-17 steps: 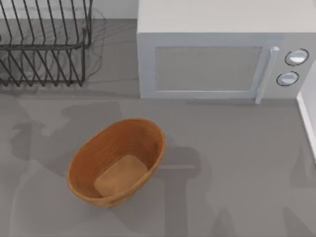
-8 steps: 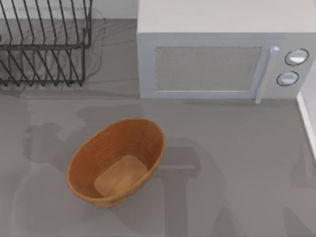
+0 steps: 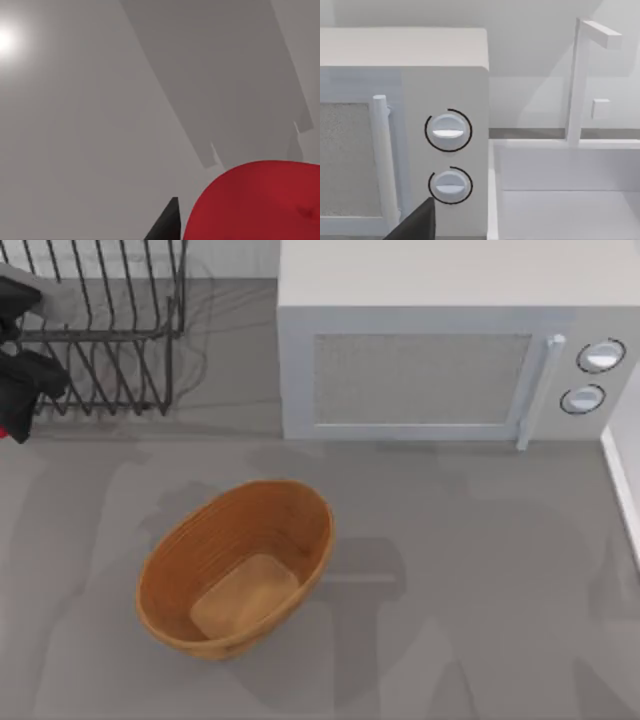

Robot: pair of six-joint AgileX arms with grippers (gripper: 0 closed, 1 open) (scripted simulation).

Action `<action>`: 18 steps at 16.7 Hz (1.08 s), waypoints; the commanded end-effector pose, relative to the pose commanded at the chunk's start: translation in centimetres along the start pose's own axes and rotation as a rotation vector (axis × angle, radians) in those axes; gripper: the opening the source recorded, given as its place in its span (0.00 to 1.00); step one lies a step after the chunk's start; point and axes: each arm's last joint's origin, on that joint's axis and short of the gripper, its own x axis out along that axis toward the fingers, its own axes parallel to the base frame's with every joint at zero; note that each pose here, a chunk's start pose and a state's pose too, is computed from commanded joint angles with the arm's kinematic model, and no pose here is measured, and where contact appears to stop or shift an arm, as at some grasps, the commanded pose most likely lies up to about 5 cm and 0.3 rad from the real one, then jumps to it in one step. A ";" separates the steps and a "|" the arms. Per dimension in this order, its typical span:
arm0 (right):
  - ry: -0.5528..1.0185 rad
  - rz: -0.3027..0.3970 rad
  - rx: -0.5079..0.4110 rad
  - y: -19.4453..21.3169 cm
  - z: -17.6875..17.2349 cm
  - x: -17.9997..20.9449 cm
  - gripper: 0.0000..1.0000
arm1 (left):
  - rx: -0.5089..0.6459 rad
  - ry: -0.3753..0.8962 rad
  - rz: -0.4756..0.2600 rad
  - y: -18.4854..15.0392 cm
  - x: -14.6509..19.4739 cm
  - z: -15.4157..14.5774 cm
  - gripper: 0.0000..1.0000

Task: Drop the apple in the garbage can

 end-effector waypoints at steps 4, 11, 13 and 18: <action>0.000 0.000 0.000 0.0 0.0 0.0 1.00 | -0.178 0.058 0.050 -8.1 0.0 2.8 0.00; 0.000 0.000 0.000 0.0 0.0 0.0 1.00 | -0.417 0.016 0.176 -21.9 -0.7 2.6 0.00; 0.000 0.000 0.000 0.0 0.0 0.0 1.00 | -0.438 -0.016 0.192 -24.3 -1.1 1.9 0.00; 0.000 0.000 0.000 0.0 0.0 0.0 1.00 | -0.447 -0.042 0.201 -25.9 -1.4 1.3 0.00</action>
